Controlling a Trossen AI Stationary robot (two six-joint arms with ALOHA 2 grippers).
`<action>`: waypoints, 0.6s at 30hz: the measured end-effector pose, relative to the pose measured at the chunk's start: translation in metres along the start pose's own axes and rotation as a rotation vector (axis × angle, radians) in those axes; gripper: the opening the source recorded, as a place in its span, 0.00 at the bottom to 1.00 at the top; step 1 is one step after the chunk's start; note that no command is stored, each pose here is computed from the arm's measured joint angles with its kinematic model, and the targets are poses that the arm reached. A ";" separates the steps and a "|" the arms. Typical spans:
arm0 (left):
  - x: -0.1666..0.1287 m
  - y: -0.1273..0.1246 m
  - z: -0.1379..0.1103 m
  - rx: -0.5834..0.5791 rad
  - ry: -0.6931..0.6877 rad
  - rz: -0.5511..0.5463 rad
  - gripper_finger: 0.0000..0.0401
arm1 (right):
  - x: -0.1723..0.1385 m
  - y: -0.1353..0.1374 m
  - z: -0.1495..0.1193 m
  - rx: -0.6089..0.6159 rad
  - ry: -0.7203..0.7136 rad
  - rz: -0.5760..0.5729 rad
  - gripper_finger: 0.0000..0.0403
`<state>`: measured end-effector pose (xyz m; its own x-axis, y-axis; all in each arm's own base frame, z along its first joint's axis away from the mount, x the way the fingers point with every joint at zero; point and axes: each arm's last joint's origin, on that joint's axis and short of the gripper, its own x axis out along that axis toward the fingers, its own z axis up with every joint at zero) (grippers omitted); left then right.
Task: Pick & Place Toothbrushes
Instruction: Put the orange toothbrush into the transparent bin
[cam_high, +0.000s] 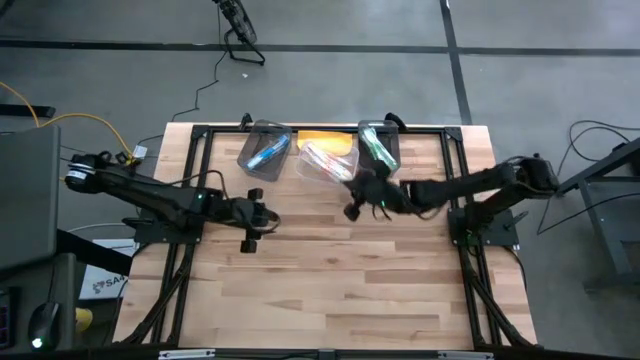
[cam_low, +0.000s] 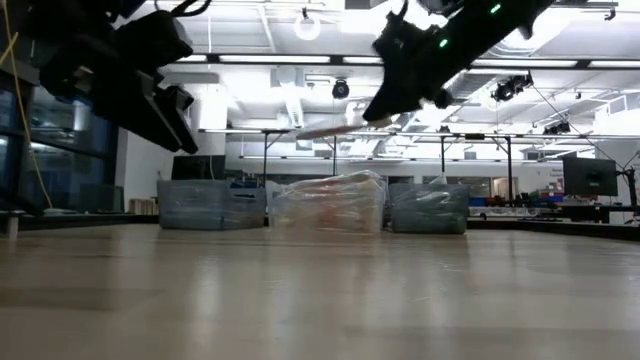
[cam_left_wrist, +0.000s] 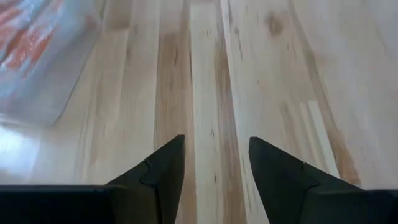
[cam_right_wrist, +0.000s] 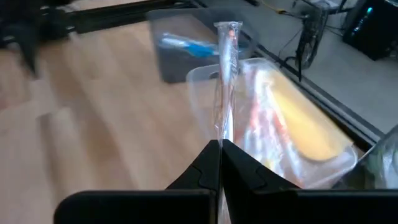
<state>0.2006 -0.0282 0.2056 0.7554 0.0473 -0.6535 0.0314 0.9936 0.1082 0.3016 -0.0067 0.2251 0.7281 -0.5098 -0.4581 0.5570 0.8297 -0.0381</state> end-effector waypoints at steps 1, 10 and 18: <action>0.000 0.000 -0.002 -0.003 -0.020 0.000 0.43 | 0.007 -0.007 0.002 0.001 0.006 0.002 0.01; 0.005 -0.001 -0.010 -0.019 -0.093 -0.002 0.43 | 0.061 -0.060 -0.004 0.067 0.089 0.047 0.01; 0.005 -0.001 -0.011 -0.021 -0.095 -0.004 0.43 | 0.082 -0.073 -0.015 0.106 0.128 0.069 0.01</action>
<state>0.1971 -0.0277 0.1941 0.8140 0.0348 -0.5798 0.0214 0.9957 0.0898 0.3145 -0.1052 0.1771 0.7131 -0.4134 -0.5662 0.5512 0.8297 0.0884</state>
